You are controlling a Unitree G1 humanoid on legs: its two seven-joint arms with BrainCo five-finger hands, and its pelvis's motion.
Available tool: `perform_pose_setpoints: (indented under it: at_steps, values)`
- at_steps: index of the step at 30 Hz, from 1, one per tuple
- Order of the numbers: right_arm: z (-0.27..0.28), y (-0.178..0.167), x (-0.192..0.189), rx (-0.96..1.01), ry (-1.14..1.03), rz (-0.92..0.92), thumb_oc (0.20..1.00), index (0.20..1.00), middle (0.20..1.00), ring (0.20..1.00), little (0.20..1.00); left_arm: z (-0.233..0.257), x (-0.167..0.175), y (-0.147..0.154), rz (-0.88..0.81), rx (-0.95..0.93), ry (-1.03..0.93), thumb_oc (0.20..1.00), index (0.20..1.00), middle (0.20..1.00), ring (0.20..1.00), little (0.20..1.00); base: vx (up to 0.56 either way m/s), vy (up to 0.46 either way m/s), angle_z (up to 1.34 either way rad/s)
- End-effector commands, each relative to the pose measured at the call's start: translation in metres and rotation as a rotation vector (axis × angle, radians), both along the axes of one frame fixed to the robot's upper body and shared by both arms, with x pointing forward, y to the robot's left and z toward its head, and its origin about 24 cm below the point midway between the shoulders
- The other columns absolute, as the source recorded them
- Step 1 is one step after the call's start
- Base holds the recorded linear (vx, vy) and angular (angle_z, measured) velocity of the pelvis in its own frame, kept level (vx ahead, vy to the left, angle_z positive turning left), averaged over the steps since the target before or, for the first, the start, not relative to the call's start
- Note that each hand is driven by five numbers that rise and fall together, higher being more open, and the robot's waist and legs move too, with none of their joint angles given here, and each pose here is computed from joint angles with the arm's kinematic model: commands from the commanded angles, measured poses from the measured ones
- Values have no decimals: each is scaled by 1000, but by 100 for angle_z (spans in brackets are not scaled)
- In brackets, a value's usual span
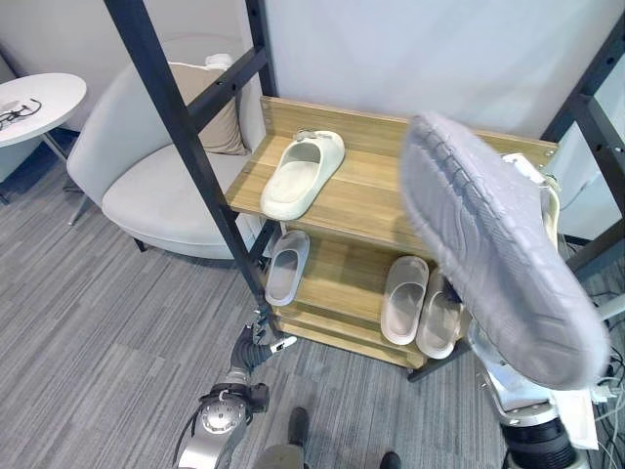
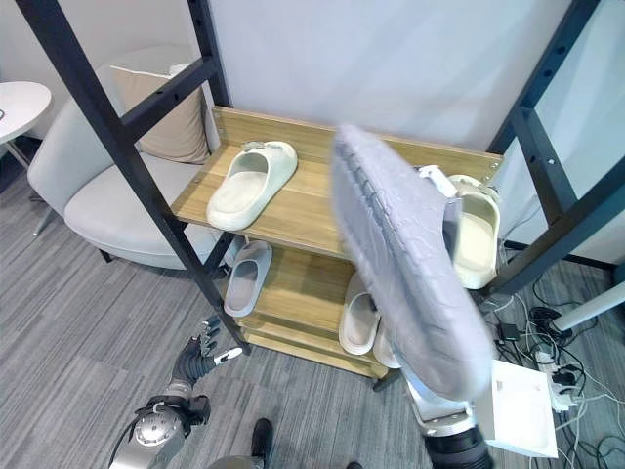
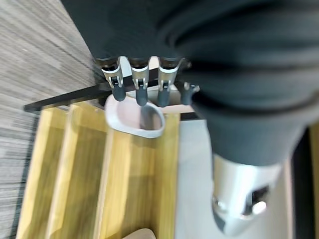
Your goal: Arrange the slippers neatly on the shoe rack.
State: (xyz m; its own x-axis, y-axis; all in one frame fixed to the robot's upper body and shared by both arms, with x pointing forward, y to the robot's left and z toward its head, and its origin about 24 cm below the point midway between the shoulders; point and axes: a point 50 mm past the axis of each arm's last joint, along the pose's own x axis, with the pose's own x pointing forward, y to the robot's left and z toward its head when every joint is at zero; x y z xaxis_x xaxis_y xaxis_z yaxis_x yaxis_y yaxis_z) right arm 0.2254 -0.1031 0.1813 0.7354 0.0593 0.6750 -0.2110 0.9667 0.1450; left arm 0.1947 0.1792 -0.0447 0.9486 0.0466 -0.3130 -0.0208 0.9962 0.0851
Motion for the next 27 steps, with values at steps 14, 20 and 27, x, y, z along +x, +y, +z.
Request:
perform_pose_setpoints:
  at_steps: [14,20,27]
  values:
    - [-92,38,17,-609,198,76,200,200,200,200,200,21,31,9,107,28,-165,1000,1000,1000,1000,1000,-30,-10,19]
    - [-100,6,63,-954,67,-440,200,200,200,200,200,63,68,-24,26,20,-375,1000,1000,1000,1000,1000,-225,-10,3]
    - [-15,-43,123,-1083,-199,-997,200,200,200,200,200,121,85,-46,-124,-4,-623,1000,1000,1000,1000,1000,-125,16,39]
